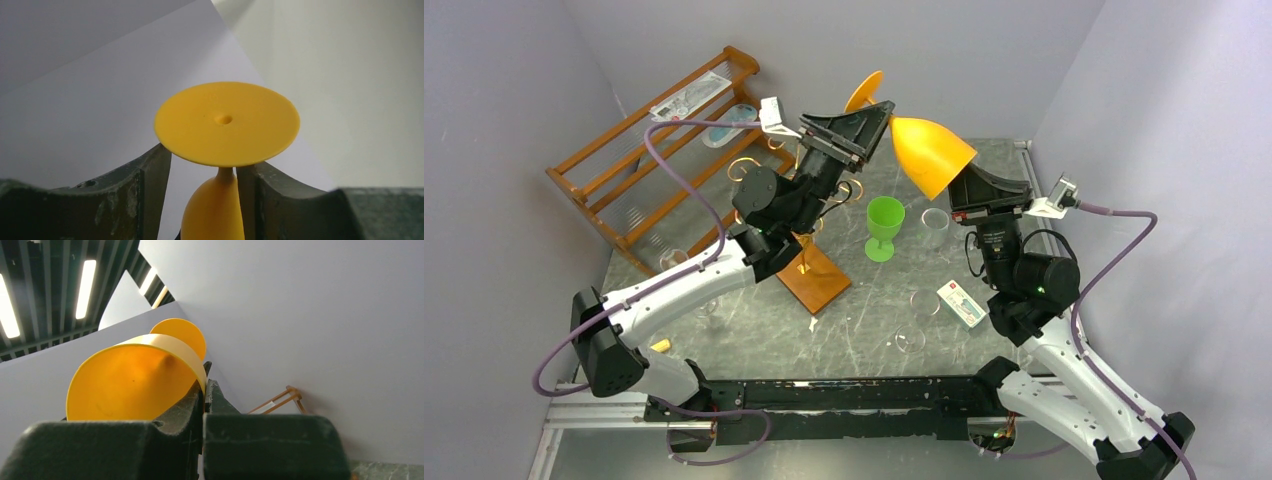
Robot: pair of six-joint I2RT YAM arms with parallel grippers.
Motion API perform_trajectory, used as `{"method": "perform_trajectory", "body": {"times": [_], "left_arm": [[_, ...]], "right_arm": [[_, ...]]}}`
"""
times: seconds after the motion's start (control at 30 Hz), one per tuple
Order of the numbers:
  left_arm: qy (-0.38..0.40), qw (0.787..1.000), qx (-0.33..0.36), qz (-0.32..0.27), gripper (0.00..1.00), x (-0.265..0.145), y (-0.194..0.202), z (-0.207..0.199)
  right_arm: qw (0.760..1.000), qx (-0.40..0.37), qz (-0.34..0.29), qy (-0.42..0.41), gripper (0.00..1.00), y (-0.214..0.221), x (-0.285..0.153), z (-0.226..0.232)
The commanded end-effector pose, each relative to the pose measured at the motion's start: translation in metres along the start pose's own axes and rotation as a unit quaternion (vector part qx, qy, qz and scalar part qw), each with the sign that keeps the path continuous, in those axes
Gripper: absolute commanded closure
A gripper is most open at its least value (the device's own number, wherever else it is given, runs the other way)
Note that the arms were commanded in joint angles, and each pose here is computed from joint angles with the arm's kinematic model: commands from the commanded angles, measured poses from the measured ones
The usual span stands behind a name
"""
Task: Place the wine glass upside down on the wine glass rack
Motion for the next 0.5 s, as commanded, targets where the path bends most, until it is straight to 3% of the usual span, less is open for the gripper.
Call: {"method": "perform_trajectory", "body": {"times": [0.0,0.13,0.37,0.47], "left_arm": [[0.056,0.997,-0.026,-0.056,0.48,-0.006,-0.014,-0.012],[0.080,0.994,-0.033,-0.066,0.57,-0.008,-0.015,-0.014],[0.098,0.992,-0.033,-0.078,0.93,-0.009,-0.017,-0.015],[0.098,0.992,-0.024,-0.078,0.95,-0.009,-0.016,-0.015]], "right_arm": [[1.000,0.006,0.005,-0.009,1.00,0.002,-0.004,0.002],[1.000,0.007,0.012,0.000,1.00,0.006,-0.010,-0.003],[0.999,0.009,0.031,0.004,1.00,0.012,-0.018,-0.006],[0.999,0.009,0.036,0.012,1.00,0.013,-0.023,-0.009]]}}
Point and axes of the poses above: each gripper's point midway between its finger pads, its own x axis out along the fingers, its own z axis along the line the jaws close on, y = z × x, the point moved 5 cm from there along -x, back along the fingers, and after that the axes turned 2 degrees about x, right-handed, at the moved point
